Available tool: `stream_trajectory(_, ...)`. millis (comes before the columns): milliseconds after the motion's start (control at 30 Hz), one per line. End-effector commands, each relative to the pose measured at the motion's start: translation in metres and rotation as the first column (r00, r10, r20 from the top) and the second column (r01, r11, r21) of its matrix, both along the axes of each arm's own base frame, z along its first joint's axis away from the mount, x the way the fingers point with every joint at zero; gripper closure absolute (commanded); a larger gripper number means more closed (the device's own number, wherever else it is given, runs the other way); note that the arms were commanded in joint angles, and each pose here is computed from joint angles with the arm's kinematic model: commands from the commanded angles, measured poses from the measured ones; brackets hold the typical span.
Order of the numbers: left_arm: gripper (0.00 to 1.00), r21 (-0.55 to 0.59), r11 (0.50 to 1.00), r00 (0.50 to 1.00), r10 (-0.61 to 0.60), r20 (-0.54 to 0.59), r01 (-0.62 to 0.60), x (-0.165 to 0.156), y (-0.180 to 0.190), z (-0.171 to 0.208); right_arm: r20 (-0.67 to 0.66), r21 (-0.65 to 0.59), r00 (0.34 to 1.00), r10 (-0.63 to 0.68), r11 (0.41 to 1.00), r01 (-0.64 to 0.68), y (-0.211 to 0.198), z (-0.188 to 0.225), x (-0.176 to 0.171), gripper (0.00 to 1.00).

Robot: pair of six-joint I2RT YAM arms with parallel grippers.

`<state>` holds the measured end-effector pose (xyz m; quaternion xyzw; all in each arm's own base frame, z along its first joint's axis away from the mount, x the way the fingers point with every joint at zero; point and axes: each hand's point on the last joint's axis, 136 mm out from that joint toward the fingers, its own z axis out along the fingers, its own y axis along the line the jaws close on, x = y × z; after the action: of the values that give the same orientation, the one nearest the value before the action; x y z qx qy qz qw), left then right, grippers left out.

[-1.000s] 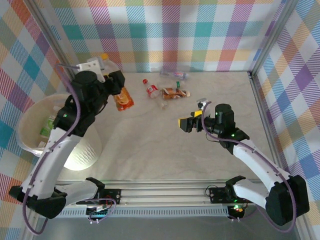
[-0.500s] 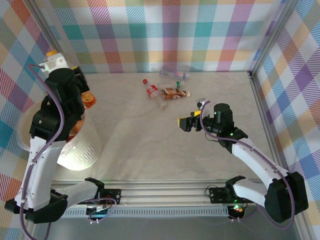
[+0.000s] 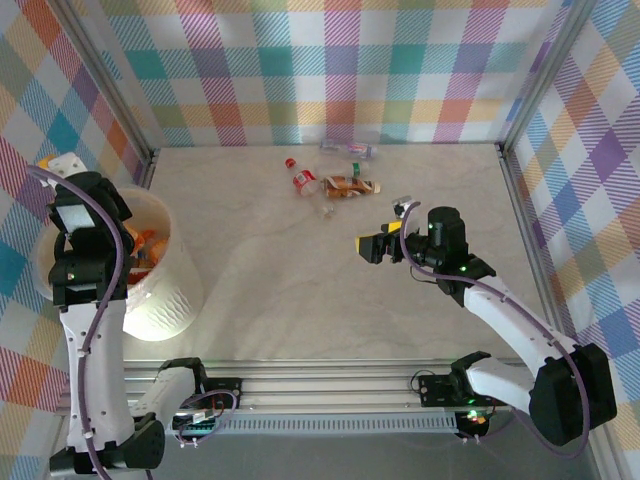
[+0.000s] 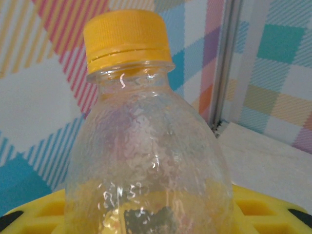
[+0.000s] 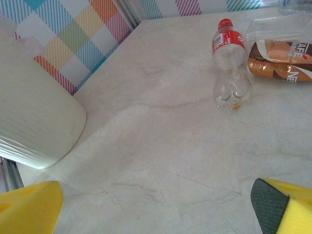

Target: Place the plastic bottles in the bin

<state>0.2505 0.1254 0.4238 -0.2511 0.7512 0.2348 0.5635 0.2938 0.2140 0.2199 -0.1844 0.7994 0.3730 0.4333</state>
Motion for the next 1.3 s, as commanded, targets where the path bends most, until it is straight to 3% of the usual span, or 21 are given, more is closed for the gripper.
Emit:
stream_trajectory(0,0.5,-0.061,0.988,0.988,-0.148,-0.05,0.145,0.007,-0.021,-0.026,0.056,0.019,0.998,0.005,1.0,-0.006,0.003,0.018,0.003,0.0)
stream_trajectory(133,0.28,-0.078,0.983,0.984,-0.17,-0.044,0.166,0.005,-0.025,-0.042,0.06,0.016,0.998,0.008,1.0,-0.009,0.004,0.018,0.004,0.0)
stream_trajectory(333,0.12,-0.112,0.979,0.985,-0.172,-0.021,0.169,0.003,-0.028,-0.043,0.059,0.011,0.998,0.003,1.0,-0.004,0.003,0.016,0.004,0.0)
stream_trajectory(600,0.04,-0.223,0.961,0.986,-0.167,0.003,0.163,0.007,-0.034,-0.041,0.054,0.005,0.999,0.001,1.0,-0.002,0.003,0.013,0.005,0.0)
stream_trajectory(900,0.0,-0.418,0.872,0.967,-0.235,0.1,0.255,0.027,-0.06,-0.036,0.029,-0.005,0.999,-0.026,1.0,0.026,-0.001,0.009,0.005,0.0)
stream_trajectory(1100,0.0,-0.492,0.789,0.93,-0.321,0.181,0.368,0.045,-0.095,-0.025,0.006,-0.009,0.997,-0.076,0.997,0.076,-0.007,0.006,0.009,0.0)
stream_trajectory(1267,0.0,-0.47,0.764,0.896,-0.404,0.186,0.442,0.061,-0.139,-0.018,-0.031,-0.027,0.984,-0.176,0.984,0.175,-0.019,-0.002,0.02,0.0)
